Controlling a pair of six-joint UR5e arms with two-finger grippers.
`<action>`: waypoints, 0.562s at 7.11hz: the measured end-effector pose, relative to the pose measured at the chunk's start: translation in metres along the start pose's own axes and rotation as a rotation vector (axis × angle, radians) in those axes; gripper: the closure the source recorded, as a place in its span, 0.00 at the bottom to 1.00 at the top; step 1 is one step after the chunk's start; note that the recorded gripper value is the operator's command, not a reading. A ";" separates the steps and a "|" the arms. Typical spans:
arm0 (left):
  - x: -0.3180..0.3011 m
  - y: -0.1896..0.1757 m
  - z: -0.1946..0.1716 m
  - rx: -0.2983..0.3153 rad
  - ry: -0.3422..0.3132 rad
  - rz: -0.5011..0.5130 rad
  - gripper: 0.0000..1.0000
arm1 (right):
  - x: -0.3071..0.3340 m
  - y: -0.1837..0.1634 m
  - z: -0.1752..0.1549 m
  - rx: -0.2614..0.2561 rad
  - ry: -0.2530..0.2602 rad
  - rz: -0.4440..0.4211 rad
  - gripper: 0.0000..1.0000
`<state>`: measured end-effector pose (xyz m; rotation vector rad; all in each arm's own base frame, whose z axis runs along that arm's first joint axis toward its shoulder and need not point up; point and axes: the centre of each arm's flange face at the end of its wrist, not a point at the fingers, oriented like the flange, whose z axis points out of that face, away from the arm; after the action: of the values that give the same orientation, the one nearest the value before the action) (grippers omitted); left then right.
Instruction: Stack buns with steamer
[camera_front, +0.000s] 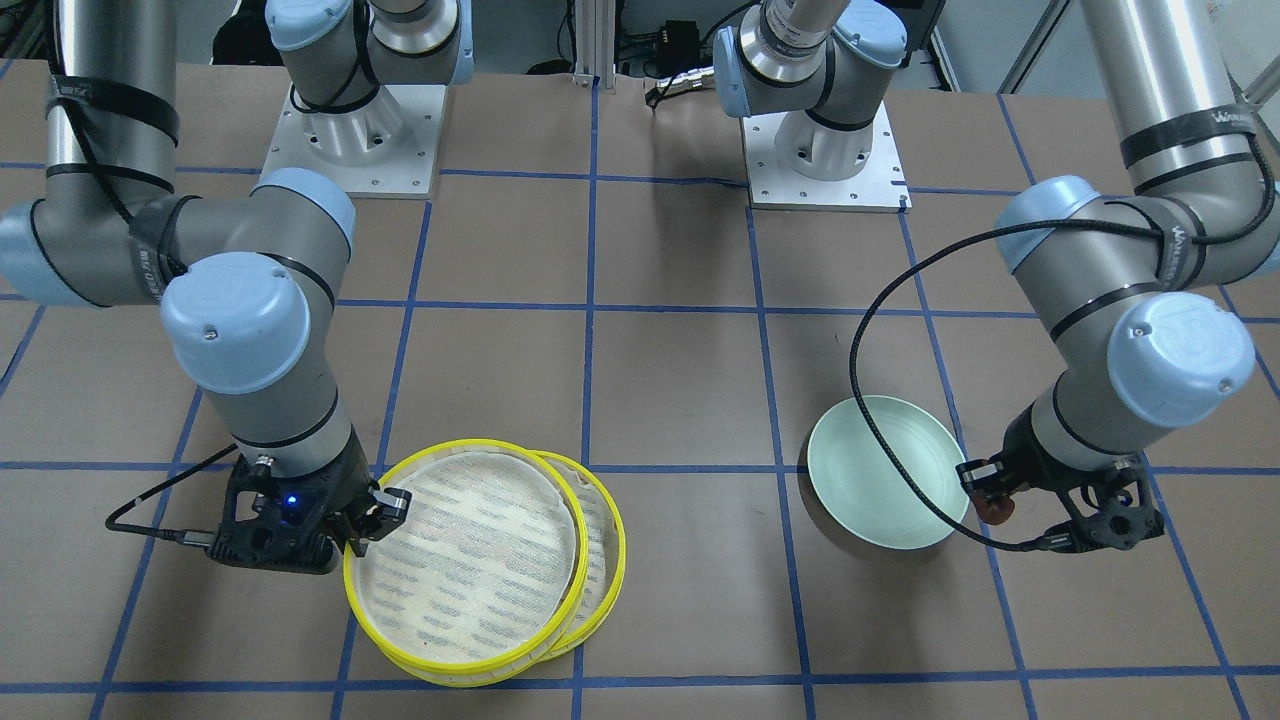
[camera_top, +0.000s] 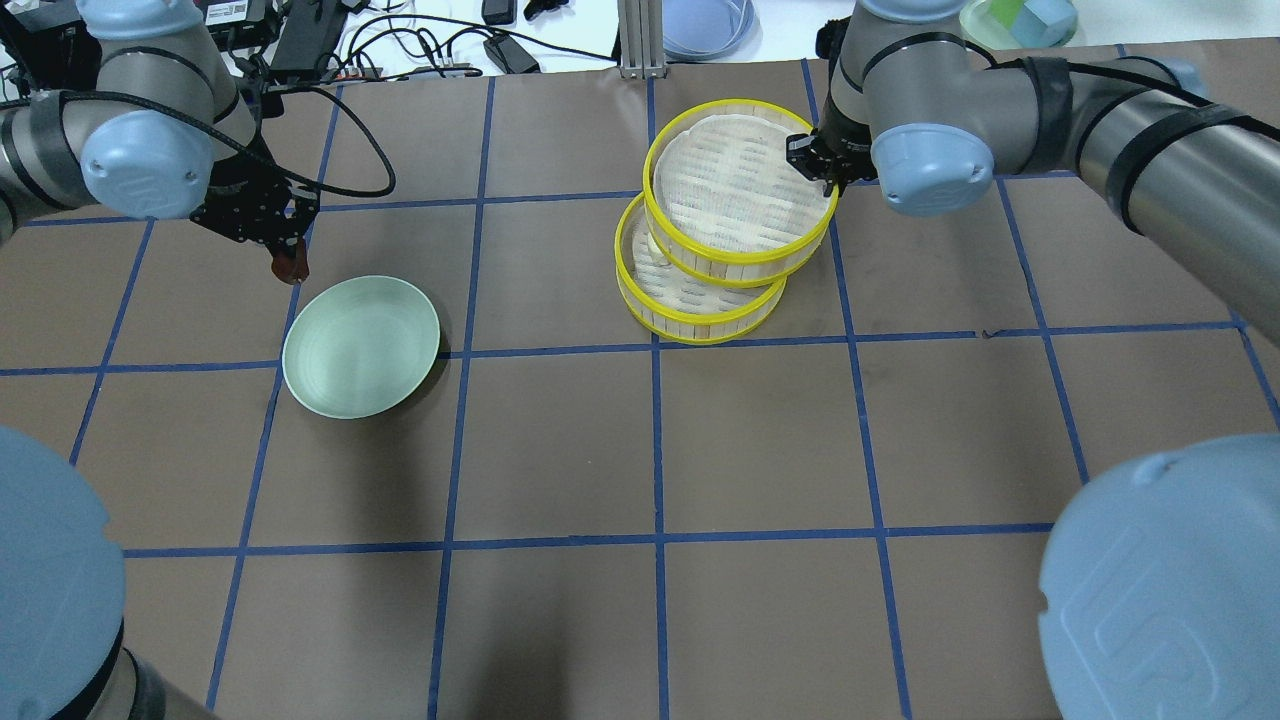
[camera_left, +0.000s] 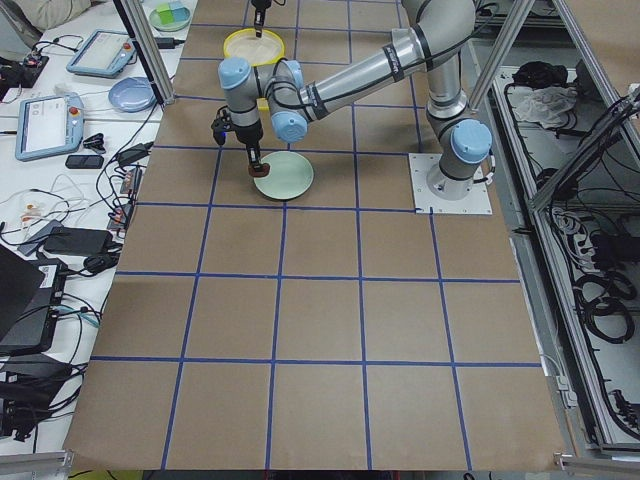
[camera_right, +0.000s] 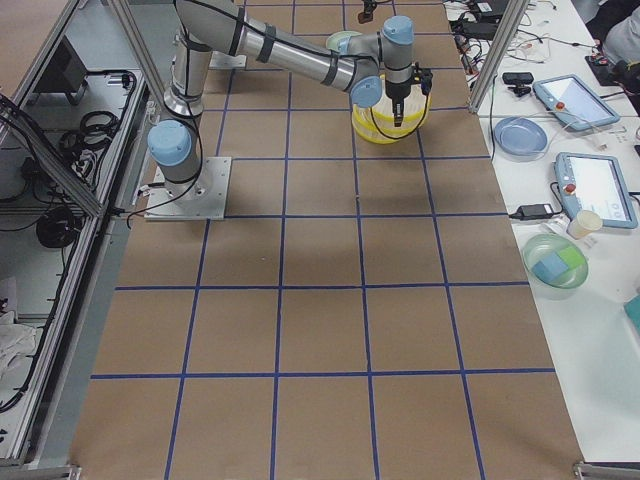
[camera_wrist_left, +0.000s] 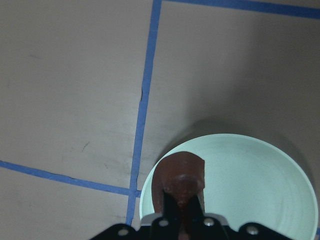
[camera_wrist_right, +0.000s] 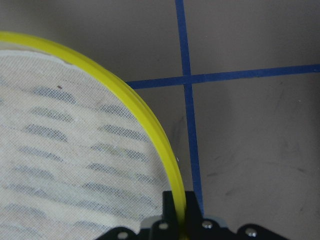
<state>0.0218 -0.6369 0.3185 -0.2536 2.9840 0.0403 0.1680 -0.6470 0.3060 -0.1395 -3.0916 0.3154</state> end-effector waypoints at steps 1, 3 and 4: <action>-0.003 0.006 -0.022 0.024 -0.003 -0.002 1.00 | -0.007 0.004 0.005 -0.005 0.008 0.024 1.00; -0.003 0.018 -0.045 0.049 -0.004 0.009 1.00 | -0.013 0.010 0.011 -0.015 0.012 0.063 1.00; -0.002 0.022 -0.045 0.045 -0.005 0.013 1.00 | -0.018 0.012 0.011 -0.016 0.009 0.069 1.00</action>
<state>0.0137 -0.6170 0.3639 -0.2287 2.9774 -0.0253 0.1862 -0.6389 0.2920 -0.2484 -3.0856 0.2911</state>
